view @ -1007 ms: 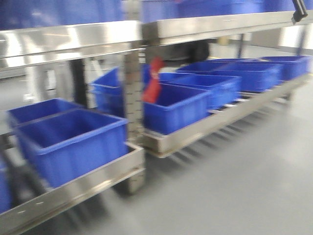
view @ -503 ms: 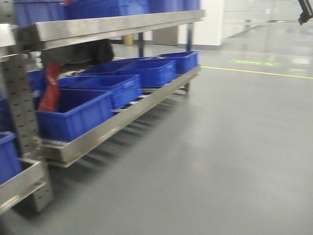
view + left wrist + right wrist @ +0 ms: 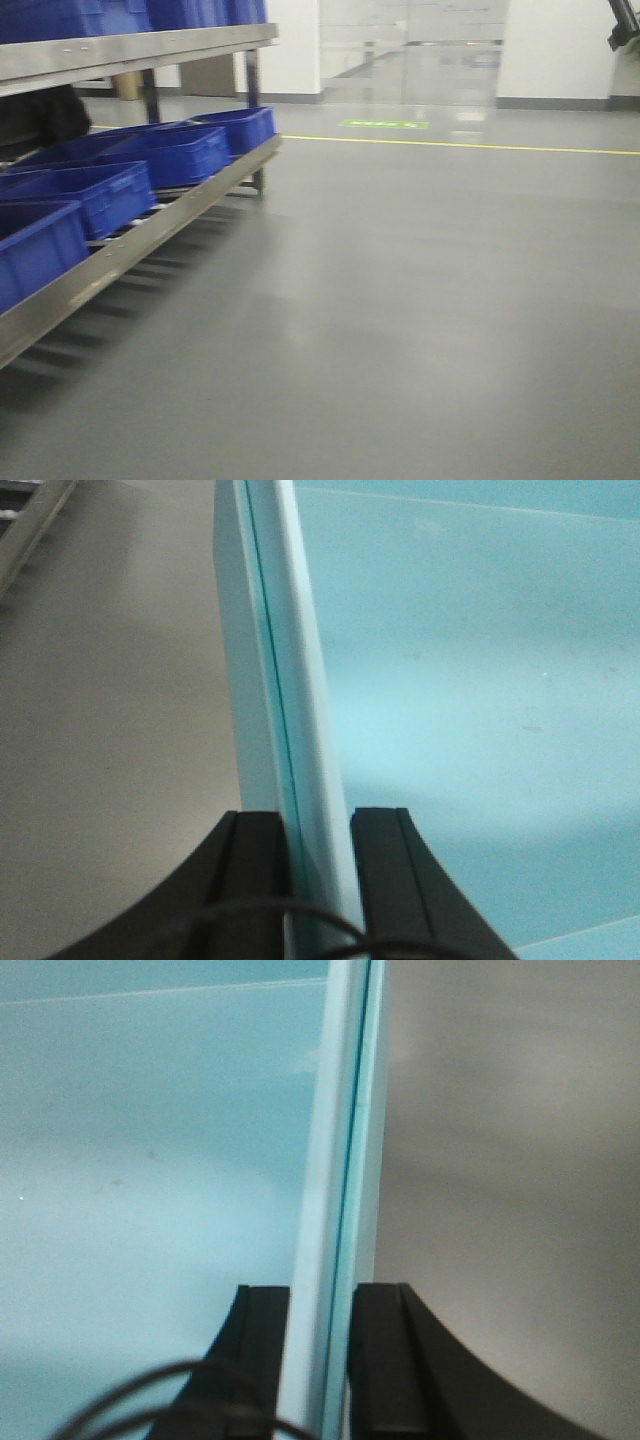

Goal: Move two blue bins to right shelf middle
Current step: 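Drive across the floor past the red table carrying the teal bin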

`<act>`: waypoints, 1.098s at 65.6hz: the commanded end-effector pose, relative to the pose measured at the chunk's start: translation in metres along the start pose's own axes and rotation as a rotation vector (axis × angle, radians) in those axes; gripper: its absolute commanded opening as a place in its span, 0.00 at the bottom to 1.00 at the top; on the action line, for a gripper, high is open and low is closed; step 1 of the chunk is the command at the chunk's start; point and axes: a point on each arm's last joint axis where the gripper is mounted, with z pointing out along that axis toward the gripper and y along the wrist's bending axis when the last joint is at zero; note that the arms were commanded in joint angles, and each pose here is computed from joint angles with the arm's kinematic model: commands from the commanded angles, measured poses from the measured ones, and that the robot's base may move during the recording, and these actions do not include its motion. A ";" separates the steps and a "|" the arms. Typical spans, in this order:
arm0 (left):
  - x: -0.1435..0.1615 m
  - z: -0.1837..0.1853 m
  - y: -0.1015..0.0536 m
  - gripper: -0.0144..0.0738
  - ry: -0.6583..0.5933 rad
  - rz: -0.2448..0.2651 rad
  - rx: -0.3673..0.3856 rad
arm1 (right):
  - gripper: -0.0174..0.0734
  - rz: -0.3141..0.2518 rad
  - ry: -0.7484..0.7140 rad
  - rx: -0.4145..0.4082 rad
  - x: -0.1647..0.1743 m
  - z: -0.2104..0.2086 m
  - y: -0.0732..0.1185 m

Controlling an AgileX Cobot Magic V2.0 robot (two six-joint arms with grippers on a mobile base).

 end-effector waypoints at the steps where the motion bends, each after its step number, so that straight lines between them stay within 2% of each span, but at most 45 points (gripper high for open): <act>1: -0.009 -0.017 -0.035 0.04 -0.089 -0.116 0.298 | 0.02 0.064 -0.127 -0.193 -0.011 -0.010 0.023; 72: -0.009 -0.017 -0.035 0.04 -0.089 -0.116 0.298 | 0.02 0.064 -0.127 -0.193 -0.011 -0.010 0.023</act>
